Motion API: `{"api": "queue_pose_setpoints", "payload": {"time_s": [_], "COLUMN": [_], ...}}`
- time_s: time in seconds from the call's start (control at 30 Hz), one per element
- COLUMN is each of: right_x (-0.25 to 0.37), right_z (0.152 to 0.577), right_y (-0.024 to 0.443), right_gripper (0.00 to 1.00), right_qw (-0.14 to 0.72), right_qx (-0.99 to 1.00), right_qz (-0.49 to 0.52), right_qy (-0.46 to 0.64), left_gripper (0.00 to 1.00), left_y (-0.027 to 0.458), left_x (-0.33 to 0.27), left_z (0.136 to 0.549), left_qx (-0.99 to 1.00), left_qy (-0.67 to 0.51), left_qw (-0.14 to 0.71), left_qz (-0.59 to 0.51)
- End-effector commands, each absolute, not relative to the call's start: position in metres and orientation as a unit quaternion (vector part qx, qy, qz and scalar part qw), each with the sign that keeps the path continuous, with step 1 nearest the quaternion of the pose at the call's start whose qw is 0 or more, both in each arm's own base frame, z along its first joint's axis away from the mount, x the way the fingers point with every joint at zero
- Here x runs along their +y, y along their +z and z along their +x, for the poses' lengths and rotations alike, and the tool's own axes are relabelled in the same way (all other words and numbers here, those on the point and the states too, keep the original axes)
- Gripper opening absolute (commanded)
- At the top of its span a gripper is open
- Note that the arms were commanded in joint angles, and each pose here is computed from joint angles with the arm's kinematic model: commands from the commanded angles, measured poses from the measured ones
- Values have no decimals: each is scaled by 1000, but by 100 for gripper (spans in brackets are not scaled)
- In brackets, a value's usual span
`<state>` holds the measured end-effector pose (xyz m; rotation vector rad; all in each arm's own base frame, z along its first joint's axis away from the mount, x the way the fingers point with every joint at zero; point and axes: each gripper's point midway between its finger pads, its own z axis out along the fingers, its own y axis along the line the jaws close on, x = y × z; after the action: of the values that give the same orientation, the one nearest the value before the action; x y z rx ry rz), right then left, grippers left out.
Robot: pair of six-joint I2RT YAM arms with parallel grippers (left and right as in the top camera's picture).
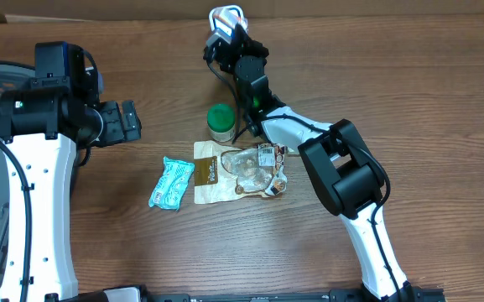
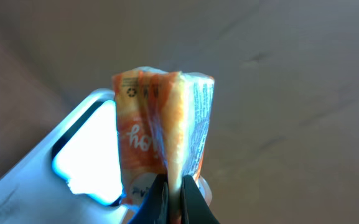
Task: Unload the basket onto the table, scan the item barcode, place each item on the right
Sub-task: 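Carry the orange box to the white scanner and hold it there, then move the orange box right and lower it onto the table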
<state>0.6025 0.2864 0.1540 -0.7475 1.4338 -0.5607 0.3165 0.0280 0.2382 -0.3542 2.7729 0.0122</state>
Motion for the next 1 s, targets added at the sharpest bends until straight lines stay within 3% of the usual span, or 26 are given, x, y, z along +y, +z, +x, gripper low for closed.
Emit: {"api": "queue_pose_setpoints", "payload": {"time_s": [0.0, 0.3, 0.5, 0.67, 0.8, 0.97], "right_x": [287, 325, 327, 328, 290, 191], "right_z": [589, 551, 515, 439, 391, 366], "right_y": [213, 260, 281, 314, 323, 282], "right_gripper": [4, 4, 4, 4, 4, 4], "right_qw": [711, 688, 634, 542, 450, 323], "right_qx": [625, 656, 729, 778, 844, 932], "right_qz": [-222, -261, -255, -280, -193, 27], "right_qy": [-235, -168, -27, 151, 219, 162], "left_gripper": [100, 99, 100, 100, 100, 100], "left_y": [240, 240, 240, 240, 240, 240], "left_x": [28, 28, 28, 28, 28, 28], "left_z": [319, 319, 319, 319, 319, 319], "left_qx": [977, 977, 977, 977, 977, 977], "left_qy": [1, 1, 1, 1, 1, 1], "left_qw": [175, 175, 175, 175, 175, 175], "left_qz": [-123, -123, -123, -123, -123, -123]}}
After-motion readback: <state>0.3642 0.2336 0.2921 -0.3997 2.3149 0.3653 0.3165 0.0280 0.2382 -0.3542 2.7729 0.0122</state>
